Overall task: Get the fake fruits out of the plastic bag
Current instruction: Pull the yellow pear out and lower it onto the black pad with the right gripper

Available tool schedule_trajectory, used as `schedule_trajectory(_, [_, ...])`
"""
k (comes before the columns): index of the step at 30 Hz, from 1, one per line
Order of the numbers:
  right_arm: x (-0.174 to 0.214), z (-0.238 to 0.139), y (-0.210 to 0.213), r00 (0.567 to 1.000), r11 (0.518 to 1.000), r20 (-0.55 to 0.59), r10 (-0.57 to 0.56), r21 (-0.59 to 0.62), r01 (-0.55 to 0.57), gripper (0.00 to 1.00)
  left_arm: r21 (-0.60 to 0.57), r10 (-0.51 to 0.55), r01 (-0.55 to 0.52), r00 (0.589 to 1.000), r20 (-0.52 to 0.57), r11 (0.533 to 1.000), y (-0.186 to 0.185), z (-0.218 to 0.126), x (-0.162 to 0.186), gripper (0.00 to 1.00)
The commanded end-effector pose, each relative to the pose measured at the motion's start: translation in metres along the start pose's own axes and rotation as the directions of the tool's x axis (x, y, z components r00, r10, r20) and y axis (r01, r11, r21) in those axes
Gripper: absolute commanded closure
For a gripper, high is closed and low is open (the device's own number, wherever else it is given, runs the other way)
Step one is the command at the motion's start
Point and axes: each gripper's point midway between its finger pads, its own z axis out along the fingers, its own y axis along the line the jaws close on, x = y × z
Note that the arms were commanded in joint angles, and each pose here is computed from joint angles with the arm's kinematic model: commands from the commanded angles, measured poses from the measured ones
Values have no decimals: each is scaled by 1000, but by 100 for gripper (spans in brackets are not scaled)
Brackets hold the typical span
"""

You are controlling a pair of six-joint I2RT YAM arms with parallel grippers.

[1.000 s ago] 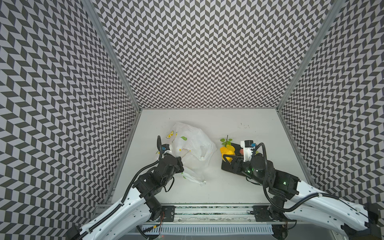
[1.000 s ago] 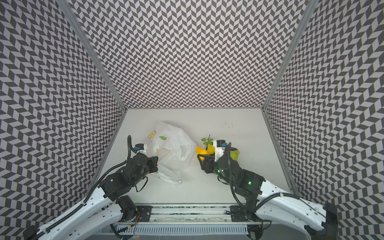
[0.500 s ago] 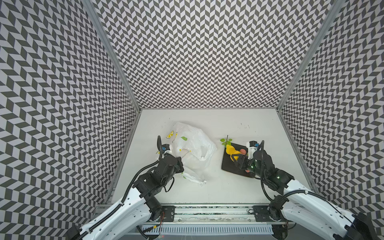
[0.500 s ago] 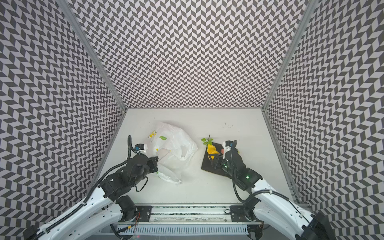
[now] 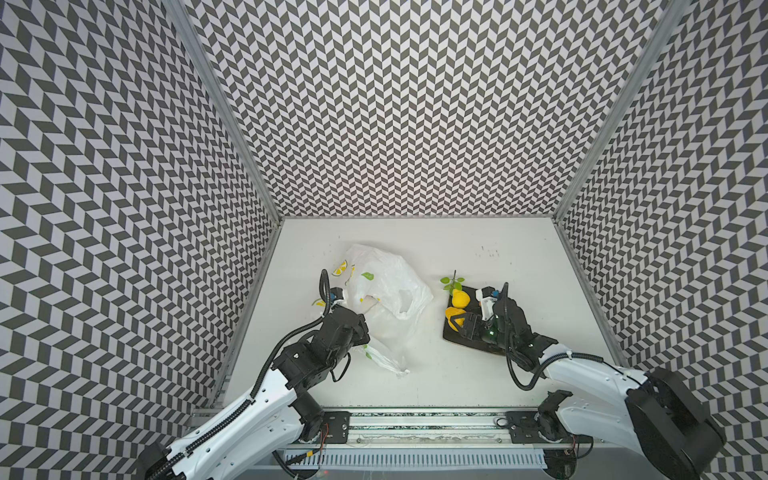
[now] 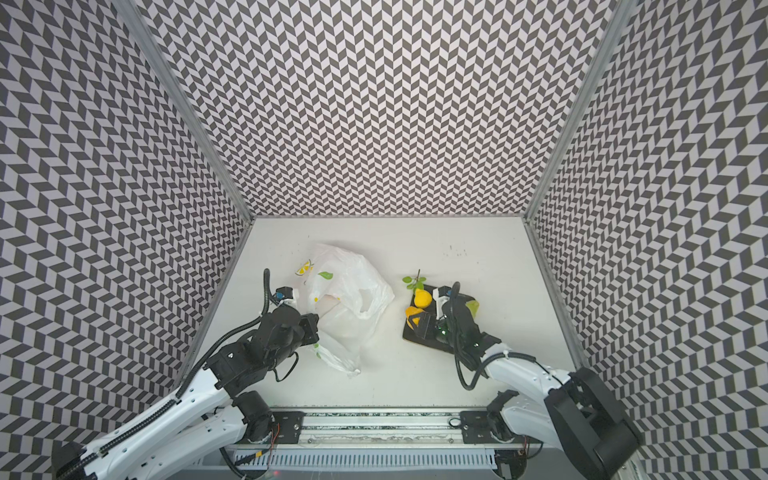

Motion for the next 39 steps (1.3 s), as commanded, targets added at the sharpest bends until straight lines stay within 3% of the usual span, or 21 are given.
schedule_trajectory(1, [-7,6,8,1000,998,17,-4,-63,5,48,12,-2,2,1000,29,1000,-4,-4,-10,100])
schedule_trajectory(10, [1,15,-12,1000,1000,-21,14,17,-14,26,5,5,-5,999,39,1000,-2,-3,-13,100])
schedule_trajectory(21, [-25,-27,-4,995,997,95,-12,81,4,6,2,10,-10,999,43,1000,-4,0,-17,100])
schedule_trajectory(28, [-56,-73,35,973,997,217,-76,11,75,5,4,12,-13,999,46,1000,-6,0,-20,100])
schedule_trajectory(32, [-71,-104,63,936,979,304,-178,-39,199,6,6,13,-13,999,49,1000,-7,-1,-21,100])
schedule_trajectory(35, [-66,-107,73,931,961,274,-242,-62,269,8,13,12,-12,999,48,1000,-8,-1,-21,100])
schedule_trajectory(39, [-48,-108,105,935,911,205,-290,-240,335,18,23,9,-10,999,47,1000,-9,1,-19,100])
